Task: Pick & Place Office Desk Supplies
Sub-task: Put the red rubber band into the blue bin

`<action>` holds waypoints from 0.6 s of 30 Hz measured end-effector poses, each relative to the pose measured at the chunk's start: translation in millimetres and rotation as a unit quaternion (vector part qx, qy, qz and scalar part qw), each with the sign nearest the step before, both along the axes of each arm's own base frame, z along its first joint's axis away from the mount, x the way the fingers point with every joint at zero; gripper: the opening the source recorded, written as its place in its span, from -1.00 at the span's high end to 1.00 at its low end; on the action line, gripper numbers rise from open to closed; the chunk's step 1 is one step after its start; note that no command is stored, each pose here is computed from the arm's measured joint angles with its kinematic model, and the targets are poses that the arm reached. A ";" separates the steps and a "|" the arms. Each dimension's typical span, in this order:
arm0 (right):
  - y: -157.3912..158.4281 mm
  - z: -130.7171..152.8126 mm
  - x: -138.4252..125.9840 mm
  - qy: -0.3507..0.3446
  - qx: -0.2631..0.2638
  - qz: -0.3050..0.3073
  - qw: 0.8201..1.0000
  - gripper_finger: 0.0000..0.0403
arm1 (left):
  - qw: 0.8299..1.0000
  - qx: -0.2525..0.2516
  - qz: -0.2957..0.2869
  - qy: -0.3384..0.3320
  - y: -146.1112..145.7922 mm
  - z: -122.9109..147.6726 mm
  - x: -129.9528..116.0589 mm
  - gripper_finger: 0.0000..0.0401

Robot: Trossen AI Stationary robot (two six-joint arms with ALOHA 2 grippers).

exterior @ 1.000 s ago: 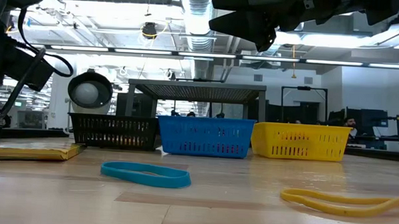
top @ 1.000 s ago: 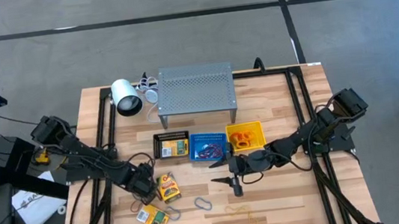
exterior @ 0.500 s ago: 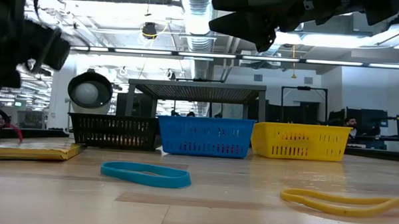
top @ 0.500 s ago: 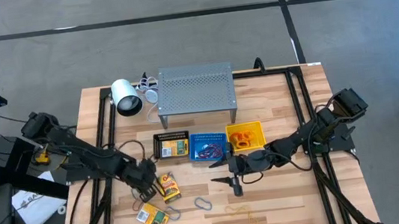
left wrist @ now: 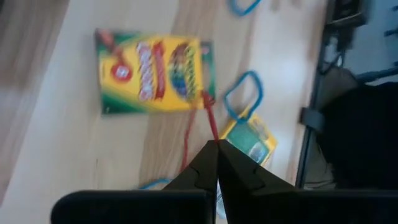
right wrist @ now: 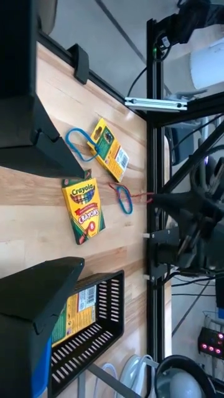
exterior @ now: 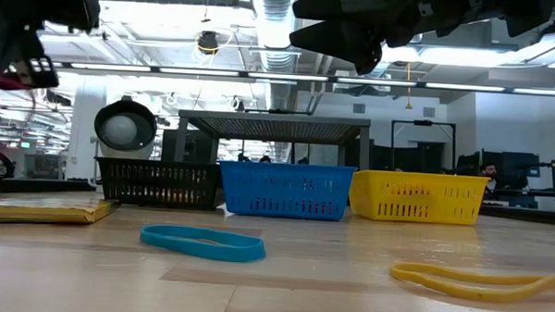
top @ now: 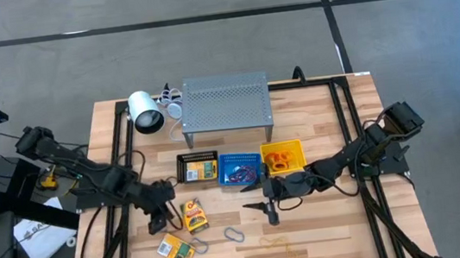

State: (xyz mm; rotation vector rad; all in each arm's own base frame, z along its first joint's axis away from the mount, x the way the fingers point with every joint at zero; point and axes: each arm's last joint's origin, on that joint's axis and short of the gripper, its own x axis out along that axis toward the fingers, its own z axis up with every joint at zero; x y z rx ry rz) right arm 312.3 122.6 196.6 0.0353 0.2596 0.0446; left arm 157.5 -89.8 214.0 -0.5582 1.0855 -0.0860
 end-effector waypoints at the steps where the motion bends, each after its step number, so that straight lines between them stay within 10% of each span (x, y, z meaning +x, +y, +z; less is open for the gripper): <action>1: 0.0 0.1 0.0 0.000 0.006 -0.001 1.000 -0.05 | 1.000 0.002 -0.006 -0.015 -0.1 1.9 0.7 1.00; 18: 0.5 17.4 4.4 -0.089 0.088 0.003 0.992 -0.05 | 0.948 0.135 -0.097 -0.272 1.9 28.5 26.6 1.00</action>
